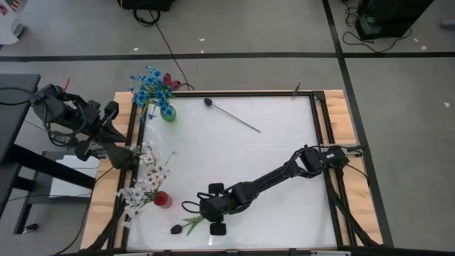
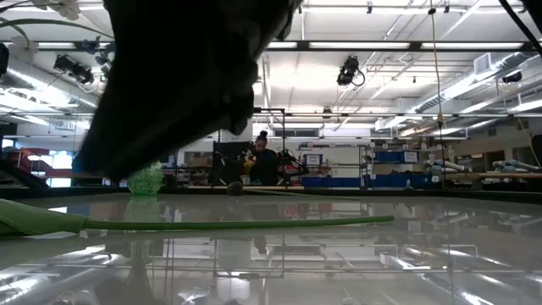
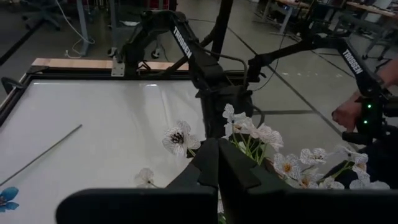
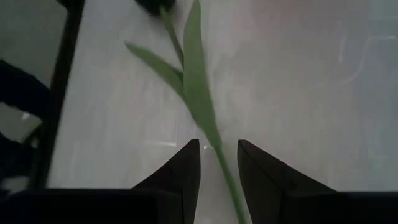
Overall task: Sort flowers into vase by color
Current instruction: Put the bottom black tulip into the red vase
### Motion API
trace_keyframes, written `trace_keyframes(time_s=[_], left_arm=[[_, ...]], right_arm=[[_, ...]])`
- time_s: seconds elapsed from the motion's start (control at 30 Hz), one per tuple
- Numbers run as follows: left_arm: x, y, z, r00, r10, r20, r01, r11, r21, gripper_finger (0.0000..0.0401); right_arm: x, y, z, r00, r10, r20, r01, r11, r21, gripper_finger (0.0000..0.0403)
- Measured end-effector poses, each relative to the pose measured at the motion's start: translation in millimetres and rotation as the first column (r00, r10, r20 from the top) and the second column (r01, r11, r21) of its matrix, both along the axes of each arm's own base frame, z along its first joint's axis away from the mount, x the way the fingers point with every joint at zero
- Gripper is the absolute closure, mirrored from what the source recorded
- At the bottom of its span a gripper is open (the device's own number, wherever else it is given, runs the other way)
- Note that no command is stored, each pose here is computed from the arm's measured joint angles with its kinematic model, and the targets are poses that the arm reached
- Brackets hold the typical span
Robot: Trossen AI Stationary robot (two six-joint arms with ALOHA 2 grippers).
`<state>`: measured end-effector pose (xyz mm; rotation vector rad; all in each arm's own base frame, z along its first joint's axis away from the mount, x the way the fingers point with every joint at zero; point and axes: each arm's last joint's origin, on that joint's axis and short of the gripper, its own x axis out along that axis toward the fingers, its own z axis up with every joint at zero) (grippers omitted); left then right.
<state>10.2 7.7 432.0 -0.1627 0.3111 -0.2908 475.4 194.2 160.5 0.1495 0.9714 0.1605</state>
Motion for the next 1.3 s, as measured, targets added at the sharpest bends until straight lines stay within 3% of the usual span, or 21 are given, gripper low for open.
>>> trace_keyframes(time_s=[0.37, 0.5, 0.6, 0.73, 0.83, 1.03, 1.17, 1.3], left_arm=[[1, 2, 0, 0.998, 0.062, 0.014, -0.063, 0.998, 0.014, 0.0397], [1, 2, 0, 0.998, 0.065, 0.014, -0.065, 0.998, 0.014, 0.0397], [1, 2, 0, 0.998, 0.066, 0.014, -0.066, 0.998, 0.011, 0.0397], [1, 2, 1, 0.997, 0.073, 0.009, -0.073, 0.997, -0.018, 0.0397], [1, 2, 2, 0.997, 0.079, 0.010, -0.078, 0.996, -0.047, 0.0397], [2, 1, 6, 0.996, 0.079, 0.046, -0.075, 0.994, -0.085, 0.0397], [2, 1, 10, 0.992, 0.098, 0.080, -0.092, 0.992, -0.085, 0.0397], [3, 2, 13, 0.981, 0.156, 0.112, -0.144, 0.984, -0.104, 0.0397]], right_arm=[[-9, -6, -30, 0.998, 0.036, -0.043, -0.036, 0.999, -0.006, 0.0292], [-11, -7, -33, 0.999, 0.020, -0.049, -0.021, 1.000, -0.019, 0.0338], [-11, -8, -34, 0.998, -0.024, -0.065, 0.025, 1.000, 0.007, 0.0390], [-11, -8, -33, 0.980, -0.173, -0.095, 0.180, 0.980, 0.082, 0.0396], [-12, -8, -27, 0.952, -0.286, -0.113, 0.299, 0.945, 0.133, 0.0397], [-32, 0, 8, 0.854, -0.508, -0.112, 0.518, 0.848, 0.111, 0.0400], [-59, 6, 35, 0.743, -0.662, -0.096, 0.668, 0.743, 0.041, 0.0400], [-87, 9, 67, 0.622, -0.783, 0.001, 0.783, 0.622, 0.015, 0.0401]])
